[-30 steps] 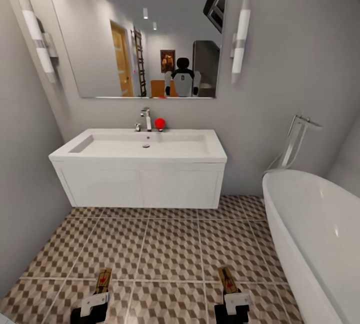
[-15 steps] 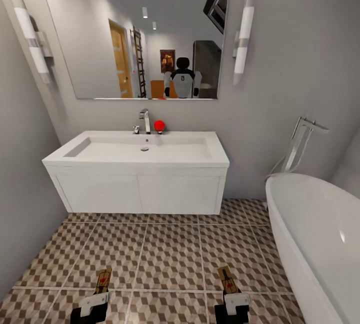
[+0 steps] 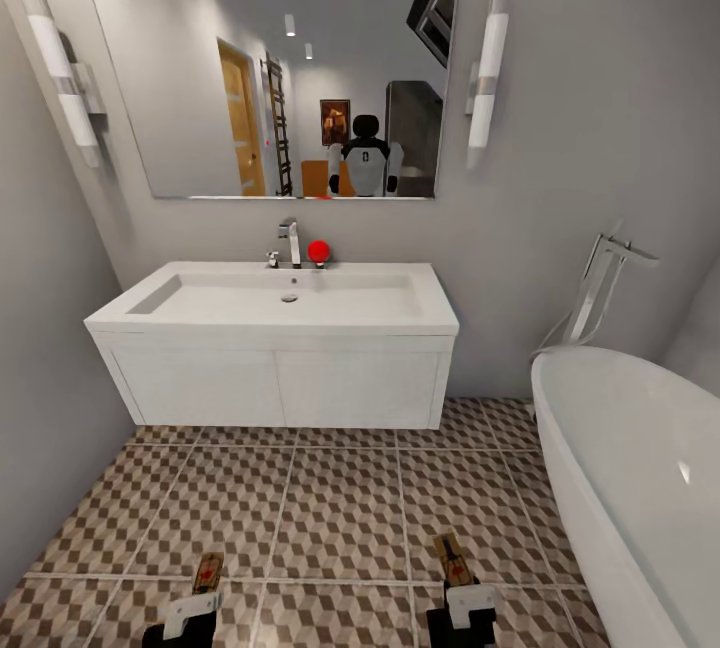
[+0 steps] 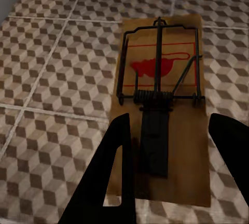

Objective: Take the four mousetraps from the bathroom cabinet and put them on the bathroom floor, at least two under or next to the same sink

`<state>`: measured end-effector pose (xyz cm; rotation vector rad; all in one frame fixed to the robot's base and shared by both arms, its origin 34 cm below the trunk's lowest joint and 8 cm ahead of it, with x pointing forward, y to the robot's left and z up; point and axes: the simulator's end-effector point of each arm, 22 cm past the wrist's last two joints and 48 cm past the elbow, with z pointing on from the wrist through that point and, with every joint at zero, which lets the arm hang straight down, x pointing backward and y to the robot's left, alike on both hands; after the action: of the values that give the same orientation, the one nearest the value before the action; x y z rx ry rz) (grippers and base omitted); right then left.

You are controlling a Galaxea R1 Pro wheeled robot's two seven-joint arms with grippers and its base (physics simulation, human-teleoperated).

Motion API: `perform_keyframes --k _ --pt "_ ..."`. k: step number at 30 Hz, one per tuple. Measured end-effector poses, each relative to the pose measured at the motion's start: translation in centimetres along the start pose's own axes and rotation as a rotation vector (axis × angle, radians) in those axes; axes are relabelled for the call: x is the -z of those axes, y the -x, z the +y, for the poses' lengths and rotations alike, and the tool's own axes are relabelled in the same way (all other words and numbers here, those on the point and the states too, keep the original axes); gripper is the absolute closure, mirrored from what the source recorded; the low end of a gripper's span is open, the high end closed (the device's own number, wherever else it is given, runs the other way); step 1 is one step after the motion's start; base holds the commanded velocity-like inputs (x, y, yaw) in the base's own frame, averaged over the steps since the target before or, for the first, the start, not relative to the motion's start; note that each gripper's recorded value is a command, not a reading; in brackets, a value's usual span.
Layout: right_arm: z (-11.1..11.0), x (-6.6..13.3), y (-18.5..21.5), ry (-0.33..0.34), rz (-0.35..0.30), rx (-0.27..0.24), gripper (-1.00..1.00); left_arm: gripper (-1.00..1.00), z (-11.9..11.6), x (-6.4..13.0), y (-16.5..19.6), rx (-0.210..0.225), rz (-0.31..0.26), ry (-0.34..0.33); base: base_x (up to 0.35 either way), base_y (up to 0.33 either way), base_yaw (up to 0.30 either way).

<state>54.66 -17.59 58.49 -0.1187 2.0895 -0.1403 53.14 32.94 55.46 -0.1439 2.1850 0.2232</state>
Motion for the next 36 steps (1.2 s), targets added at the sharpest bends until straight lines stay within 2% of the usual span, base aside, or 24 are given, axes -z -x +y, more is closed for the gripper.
perform_keyframes --k 3,5,8,13,18,21,23,25,29,30,33,36 --pt "0.0 -0.8 1.1 -0.005 0.016 0.010 1.00 1.00 -1.0 0.2 -4.8 -0.019 0.250 -0.024 0.000 0.000 0.000" --pt "0.0 -1.3 1.9 -0.009 0.031 0.018 1.00 1.00 -2.1 0.0 -5.1 -0.016 0.316 -0.054 0.000 0.000 0.000" --pt "0.0 -2.4 4.5 -0.017 0.043 0.025 1.00 1.00 -4.6 -1.0 -3.2 -0.004 0.359 -0.114 0.000 0.000 0.000" --pt "0.4 -4.5 10.8 -0.028 0.037 0.024 1.00 1.00 -6.2 -1.6 -0.7 -0.032 0.441 -0.103 0.000 0.000 0.000" --pt "0.5 -7.4 16.5 -0.020 0.051 0.047 1.00 1.00 -8.0 -3.6 5.6 -0.041 0.402 -0.113 0.000 0.000 0.000" --pt "1.0 -9.0 19.2 0.017 0.062 0.057 1.00 1.00 -8.2 -5.2 10.5 -0.050 0.374 -0.112 0.000 0.000 0.000" --pt "1.4 -9.9 20.9 0.042 0.065 0.053 1.00 1.00 -7.6 -6.4 14.4 -0.055 0.340 -0.101 0.000 0.000 0.000" --pt "1.4 -10.5 21.8 0.051 0.069 0.045 1.00 1.00 -6.4 -7.2 16.7 -0.053 0.314 -0.083 0.000 0.000 0.000" --pt "1.7 -10.9 22.4 0.063 0.079 0.032 1.00 1.00 -4.6 -8.1 19.4 -0.035 0.264 -0.058 0.000 0.000 0.000" --pt "1.9 -11.0 22.6 0.066 0.078 0.030 1.00 1.00 -4.3 -8.4 20.4 -0.023 0.226 -0.054 0.000 0.000 0.000" --pt "2.0 -11.0 22.8 0.070 0.077 0.029 1.00 1.00 -4.2 -9.0 24.2 0.028 0.060 -0.051 0.000 0.000 0.000" --pt "2.0 -11.0 22.8 0.071 0.077 0.029 1.00 1.00 -4.2 -9.1 25.6 0.047 -0.009 -0.050 0.000 0.000 0.000"
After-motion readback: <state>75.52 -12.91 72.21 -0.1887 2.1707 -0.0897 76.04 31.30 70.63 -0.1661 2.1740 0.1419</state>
